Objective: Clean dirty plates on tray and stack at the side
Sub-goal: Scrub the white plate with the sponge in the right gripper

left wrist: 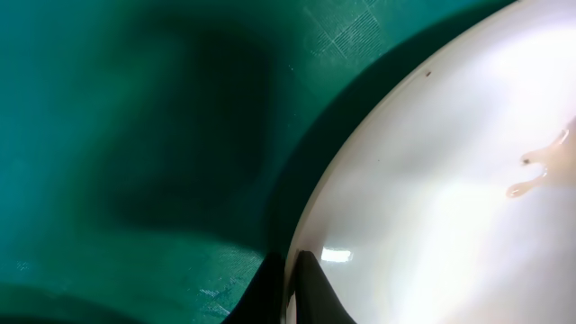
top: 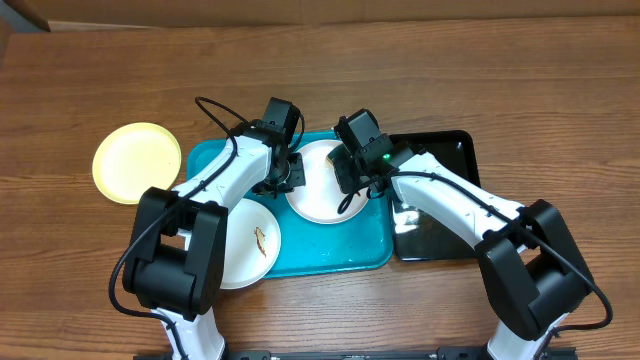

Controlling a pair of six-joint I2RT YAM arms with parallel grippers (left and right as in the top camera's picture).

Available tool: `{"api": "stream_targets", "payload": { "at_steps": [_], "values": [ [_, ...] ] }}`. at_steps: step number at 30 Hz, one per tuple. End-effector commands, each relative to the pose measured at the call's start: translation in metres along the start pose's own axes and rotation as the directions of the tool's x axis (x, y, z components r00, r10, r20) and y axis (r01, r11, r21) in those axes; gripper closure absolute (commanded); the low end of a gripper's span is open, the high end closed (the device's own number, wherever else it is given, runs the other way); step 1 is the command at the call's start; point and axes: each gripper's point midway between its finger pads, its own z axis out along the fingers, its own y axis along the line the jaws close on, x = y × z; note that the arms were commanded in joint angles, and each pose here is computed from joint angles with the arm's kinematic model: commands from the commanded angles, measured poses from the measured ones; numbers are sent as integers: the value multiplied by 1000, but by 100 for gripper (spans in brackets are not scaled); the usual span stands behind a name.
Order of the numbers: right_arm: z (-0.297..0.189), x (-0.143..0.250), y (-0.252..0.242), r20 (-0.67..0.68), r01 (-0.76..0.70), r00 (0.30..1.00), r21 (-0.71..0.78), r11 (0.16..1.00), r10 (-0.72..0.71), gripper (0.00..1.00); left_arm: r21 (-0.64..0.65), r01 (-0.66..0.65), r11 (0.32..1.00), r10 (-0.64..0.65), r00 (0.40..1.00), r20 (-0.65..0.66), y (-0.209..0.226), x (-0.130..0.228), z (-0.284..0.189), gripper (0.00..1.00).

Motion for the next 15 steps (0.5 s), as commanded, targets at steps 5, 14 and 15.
{"api": "stream_targets", "payload": {
  "at_steps": [5, 14, 15],
  "values": [
    [-1, -16, -7, 74, 1, 997, 53, 999, -5, 44, -76, 15, 997, -18, 999, -40, 16, 15, 14, 95],
    [37, -3, -11, 23, 37, 999, 74, 997, -38, 45, -83, 15, 996, -18, 999, -44, 18, 17, 15, 95],
    [40, -1, -12, 18, 41, 999, 75, 996, -42, 48, -83, 15, 996, -18, 999, -44, 18, 17, 15, 95]
  ]
}}
